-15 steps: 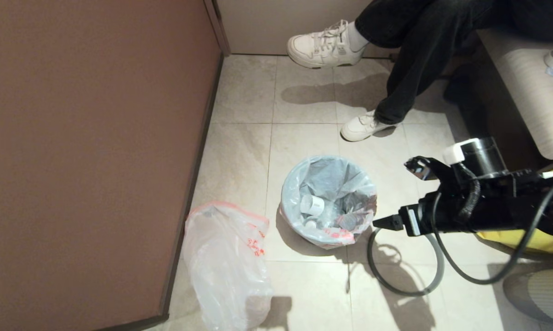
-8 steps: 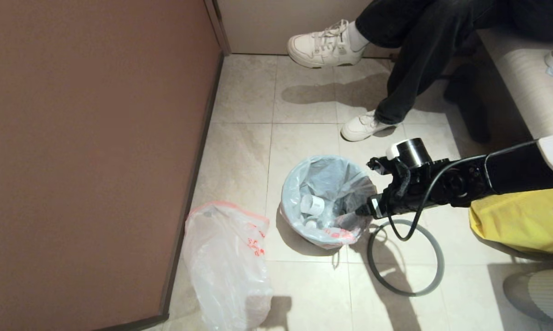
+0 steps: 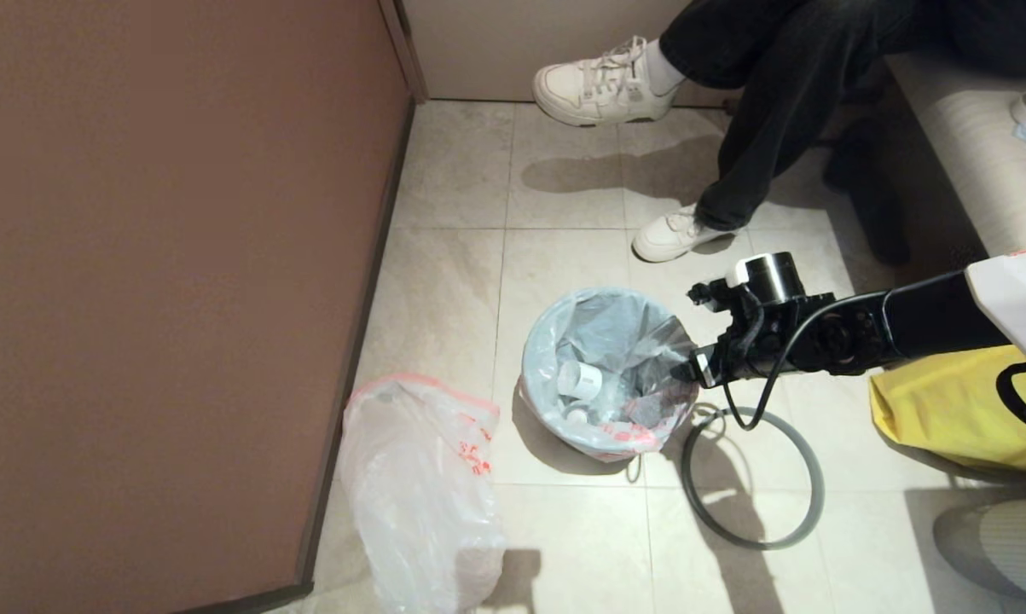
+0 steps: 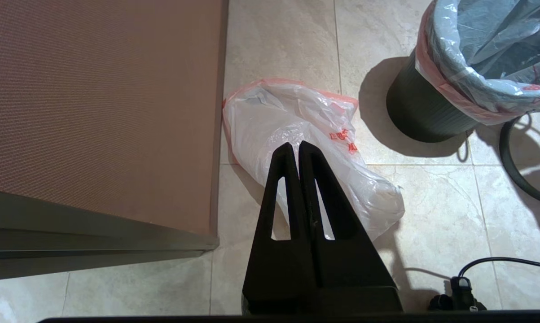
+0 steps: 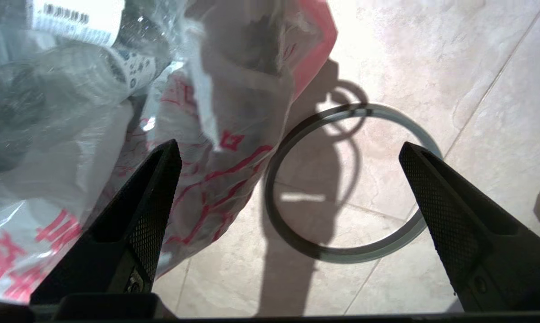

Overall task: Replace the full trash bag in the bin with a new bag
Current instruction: Place the trash bag on the floor

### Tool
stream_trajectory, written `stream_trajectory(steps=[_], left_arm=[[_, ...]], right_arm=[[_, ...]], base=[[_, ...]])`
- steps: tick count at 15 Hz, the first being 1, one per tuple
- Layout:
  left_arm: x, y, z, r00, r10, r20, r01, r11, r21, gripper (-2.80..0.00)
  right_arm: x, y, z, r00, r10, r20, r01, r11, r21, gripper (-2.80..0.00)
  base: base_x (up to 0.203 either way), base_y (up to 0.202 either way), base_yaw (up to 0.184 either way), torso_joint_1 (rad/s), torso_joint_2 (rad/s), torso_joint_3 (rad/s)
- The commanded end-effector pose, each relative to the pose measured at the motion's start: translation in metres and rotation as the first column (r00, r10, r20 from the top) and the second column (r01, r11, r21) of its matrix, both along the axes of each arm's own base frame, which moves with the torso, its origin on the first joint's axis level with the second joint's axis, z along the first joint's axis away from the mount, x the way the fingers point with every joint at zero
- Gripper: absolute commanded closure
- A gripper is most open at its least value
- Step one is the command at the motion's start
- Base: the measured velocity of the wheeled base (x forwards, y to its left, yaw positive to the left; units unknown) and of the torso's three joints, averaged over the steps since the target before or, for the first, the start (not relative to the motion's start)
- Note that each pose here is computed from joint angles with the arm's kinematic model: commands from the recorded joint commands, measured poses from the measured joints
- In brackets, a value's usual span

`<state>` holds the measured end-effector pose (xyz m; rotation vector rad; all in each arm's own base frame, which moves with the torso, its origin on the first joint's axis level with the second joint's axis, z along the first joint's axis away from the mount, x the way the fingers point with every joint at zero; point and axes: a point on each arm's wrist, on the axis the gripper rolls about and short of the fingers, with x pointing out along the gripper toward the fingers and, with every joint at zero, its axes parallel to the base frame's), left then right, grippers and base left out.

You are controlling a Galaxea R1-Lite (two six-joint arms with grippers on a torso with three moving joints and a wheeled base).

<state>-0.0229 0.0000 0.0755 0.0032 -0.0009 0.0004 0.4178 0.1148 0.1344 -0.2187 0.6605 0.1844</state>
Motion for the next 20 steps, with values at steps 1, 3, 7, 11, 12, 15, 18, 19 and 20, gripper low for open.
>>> stream_trajectory(steps=[1, 3, 7, 11, 12, 15, 18, 19, 20], left_arm=[[0.000, 0.000, 0.000, 1.000, 0.000, -0.001, 0.000, 1.000, 0.000, 0.00], [0.000, 0.000, 0.000, 1.000, 0.000, -0.002, 0.000, 1.000, 0.000, 0.00], [0.000, 0.000, 0.000, 1.000, 0.000, -0.001, 0.000, 1.000, 0.000, 0.00], [0.000, 0.000, 0.000, 1.000, 0.000, -0.001, 0.000, 1.000, 0.000, 0.00], [0.000, 0.000, 0.000, 1.000, 0.000, -0.001, 0.000, 1.000, 0.000, 0.00], [0.000, 0.000, 0.000, 1.000, 0.000, -0.001, 0.000, 1.000, 0.000, 0.00], [0.000, 0.000, 0.000, 1.000, 0.001, -0.001, -0.001, 1.000, 0.000, 0.00], [0.000, 0.000, 0.000, 1.000, 0.001, -0.001, -0.001, 1.000, 0.000, 0.00], [0.000, 0.000, 0.000, 1.000, 0.001, -0.001, -0.001, 1.000, 0.000, 0.00]], right_arm=[[0.008, 0.000, -0.007, 1.000, -0.005, 0.010, 0.006, 1.000, -0.007, 0.00], [0.010, 0.001, -0.002, 0.999, -0.003, 0.032, 0.003, 1.000, -0.007, 0.00], [0.008, 0.002, 0.011, 0.998, 0.008, 0.063, -0.008, 1.000, -0.010, 0.00], [0.004, 0.007, 0.012, 0.998, 0.022, 0.058, -0.022, 1.000, -0.010, 0.00], [0.003, 0.009, 0.009, 0.998, 0.025, 0.051, -0.025, 1.000, -0.011, 0.00], [0.002, 0.011, 0.010, 0.998, 0.028, 0.054, -0.027, 1.000, -0.011, 0.00], [-0.001, 0.010, 0.013, 0.998, 0.026, 0.051, -0.025, 1.000, -0.016, 0.00], [-0.003, 0.009, 0.008, 0.999, 0.017, 0.033, -0.016, 0.999, -0.031, 0.00], [-0.004, 0.009, 0.007, 1.000, 0.014, 0.024, -0.013, 0.999, -0.038, 0.00]], base=[[0.000, 0.000, 0.000, 0.000, 0.00, 0.000], [0.000, 0.000, 0.000, 0.000, 0.00, 0.000], [0.000, 0.000, 0.000, 0.000, 0.00, 0.000], [0.000, 0.000, 0.000, 0.000, 0.00, 0.000], [0.000, 0.000, 0.000, 0.000, 0.00, 0.000], [0.000, 0.000, 0.000, 0.000, 0.00, 0.000], [0.000, 0.000, 0.000, 0.000, 0.00, 0.000], [0.000, 0.000, 0.000, 0.000, 0.00, 0.000], [0.000, 0.000, 0.000, 0.000, 0.00, 0.000]])
